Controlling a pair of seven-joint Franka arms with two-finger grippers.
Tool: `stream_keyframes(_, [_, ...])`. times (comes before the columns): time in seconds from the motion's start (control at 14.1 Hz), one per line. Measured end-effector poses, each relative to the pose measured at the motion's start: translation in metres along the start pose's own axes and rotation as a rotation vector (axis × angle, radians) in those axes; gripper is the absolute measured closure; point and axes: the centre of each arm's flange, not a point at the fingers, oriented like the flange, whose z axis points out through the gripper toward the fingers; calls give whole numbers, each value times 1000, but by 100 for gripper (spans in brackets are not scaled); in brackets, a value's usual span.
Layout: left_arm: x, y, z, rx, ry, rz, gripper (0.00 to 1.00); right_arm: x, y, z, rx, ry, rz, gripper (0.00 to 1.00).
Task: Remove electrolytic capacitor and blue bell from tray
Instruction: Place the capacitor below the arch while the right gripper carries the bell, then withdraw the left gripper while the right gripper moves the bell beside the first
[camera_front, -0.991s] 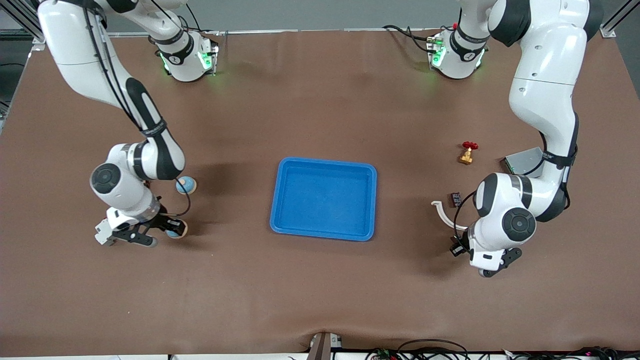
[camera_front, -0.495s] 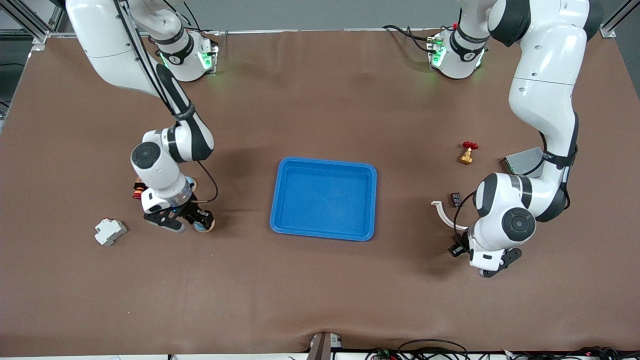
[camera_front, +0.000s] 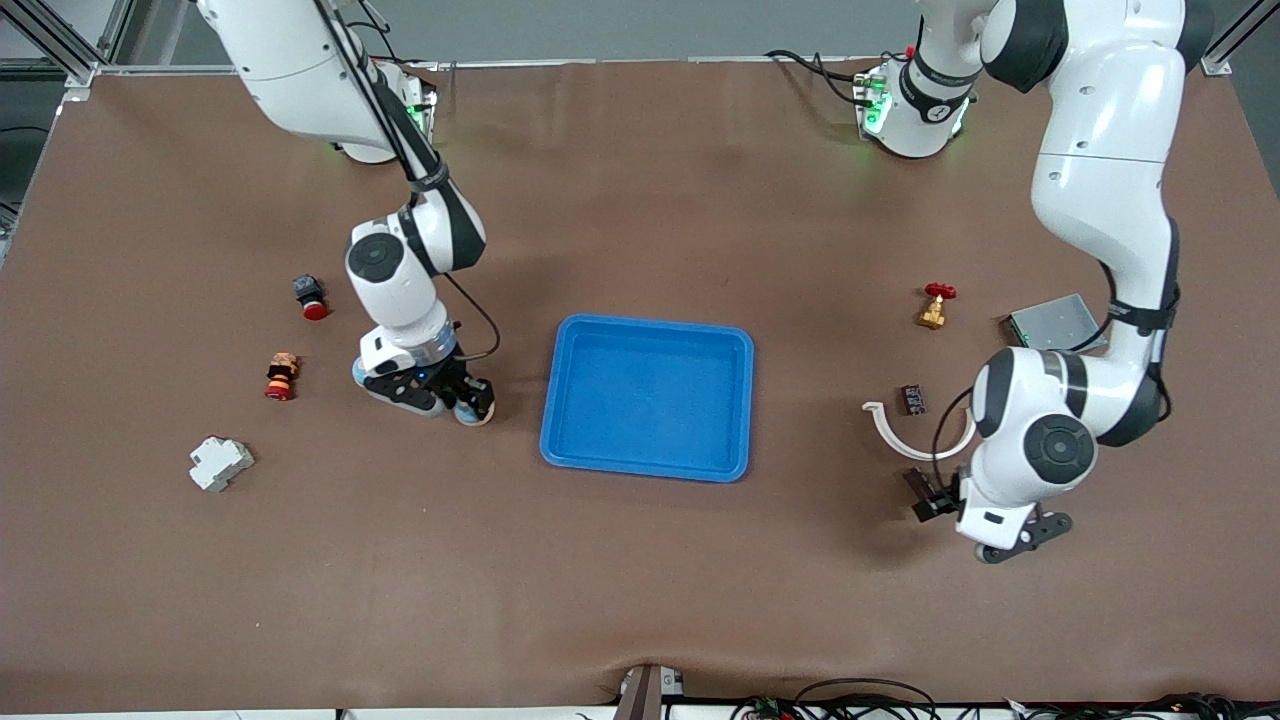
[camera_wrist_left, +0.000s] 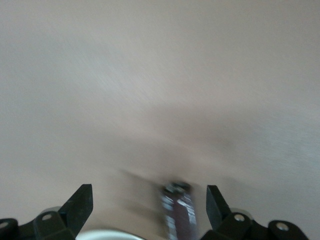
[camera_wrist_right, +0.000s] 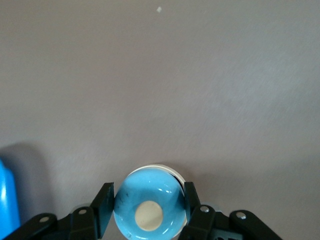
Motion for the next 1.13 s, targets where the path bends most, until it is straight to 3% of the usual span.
stream_keyframes(0.35, [33,-97,-36,25,-25,163,0,-12,-2,-2,-5,19,-24,38])
stream_keyframes(0.57, [32,-112,-67,35,-47,181,0,-22,-5,-4,3,19,-31,38])
stream_keyframes(0.92, [-9,-125,-156,56,-110,220,0,-50,-13,-13,9,0,-54,38])
stream_keyframes(1.13, [-54,-142,-214,15,-142,242,0,-53,-12,-28,-59,-68,-60,38])
